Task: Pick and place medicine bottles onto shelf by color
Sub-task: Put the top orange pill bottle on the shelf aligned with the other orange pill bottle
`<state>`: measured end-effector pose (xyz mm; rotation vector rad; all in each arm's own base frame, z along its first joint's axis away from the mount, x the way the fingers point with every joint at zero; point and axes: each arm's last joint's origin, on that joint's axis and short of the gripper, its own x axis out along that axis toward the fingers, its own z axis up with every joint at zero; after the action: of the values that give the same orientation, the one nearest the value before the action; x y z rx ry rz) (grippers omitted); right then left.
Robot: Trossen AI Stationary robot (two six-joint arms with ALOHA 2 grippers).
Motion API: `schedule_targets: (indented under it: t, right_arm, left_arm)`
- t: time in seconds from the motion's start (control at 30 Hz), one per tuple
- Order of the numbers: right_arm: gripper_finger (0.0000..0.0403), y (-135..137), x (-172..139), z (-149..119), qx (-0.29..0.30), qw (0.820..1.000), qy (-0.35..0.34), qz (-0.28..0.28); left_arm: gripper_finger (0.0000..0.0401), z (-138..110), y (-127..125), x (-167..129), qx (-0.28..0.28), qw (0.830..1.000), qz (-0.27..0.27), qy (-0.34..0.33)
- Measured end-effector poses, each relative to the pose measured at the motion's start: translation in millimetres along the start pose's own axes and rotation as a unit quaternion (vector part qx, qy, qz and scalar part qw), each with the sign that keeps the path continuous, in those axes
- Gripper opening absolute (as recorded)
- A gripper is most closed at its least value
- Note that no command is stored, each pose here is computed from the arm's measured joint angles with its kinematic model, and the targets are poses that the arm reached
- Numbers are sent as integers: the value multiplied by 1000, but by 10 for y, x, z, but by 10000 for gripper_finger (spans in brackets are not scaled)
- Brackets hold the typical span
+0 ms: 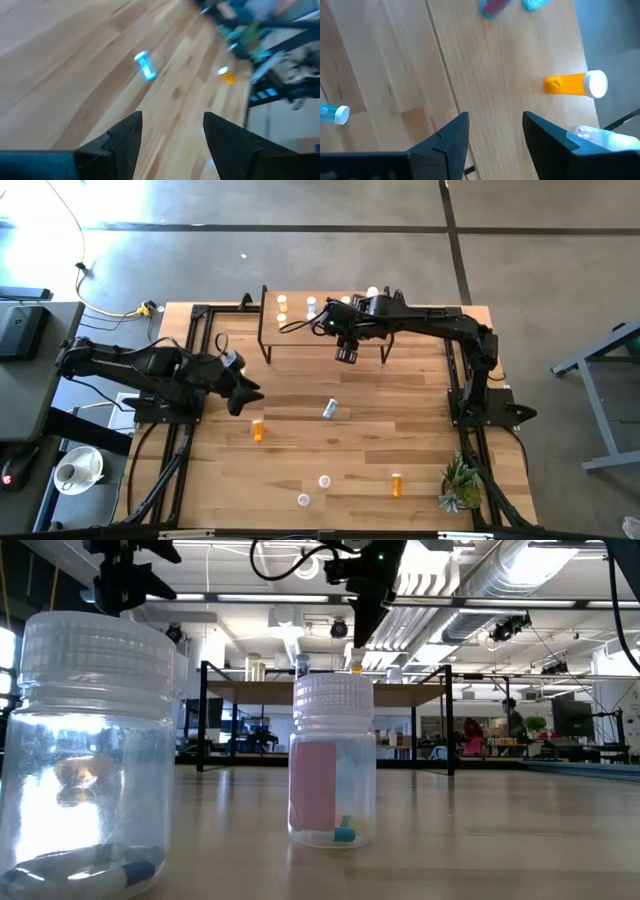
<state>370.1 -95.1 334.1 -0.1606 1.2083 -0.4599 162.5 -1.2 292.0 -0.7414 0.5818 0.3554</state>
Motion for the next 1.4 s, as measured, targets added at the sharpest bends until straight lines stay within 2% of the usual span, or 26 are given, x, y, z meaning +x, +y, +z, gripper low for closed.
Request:
schedule_targets:
  t: [0.23,0.43,0.57,0.8,0.97,1.3,1.4]
  right_arm:
    - [177,-78,28,-9,13,1000,3,-4]
    - [177,-157,57,-20,23,1000,7,-8]
    - [177,-208,75,-15,31,999,3,-11]
    - [177,-282,97,10,45,999,-13,-17]
    - [177,-283,97,14,43,999,-15,-17]
    - [177,-281,97,14,44,999,-15,-17]
    - [177,-281,98,15,46,999,-14,-17]
  left_arm:
    - [200,-122,24,203,-30,991,100,85]
    - [200,-288,52,402,-50,970,185,150]
    - [200,-395,30,537,-63,957,221,177]
    - [200,-558,-36,784,-108,935,235,241]
    - [200,-661,-24,943,-114,918,260,276]
    - [200,-753,-60,1196,-126,918,258,273]
    - [200,-783,-38,1235,-131,912,273,276]
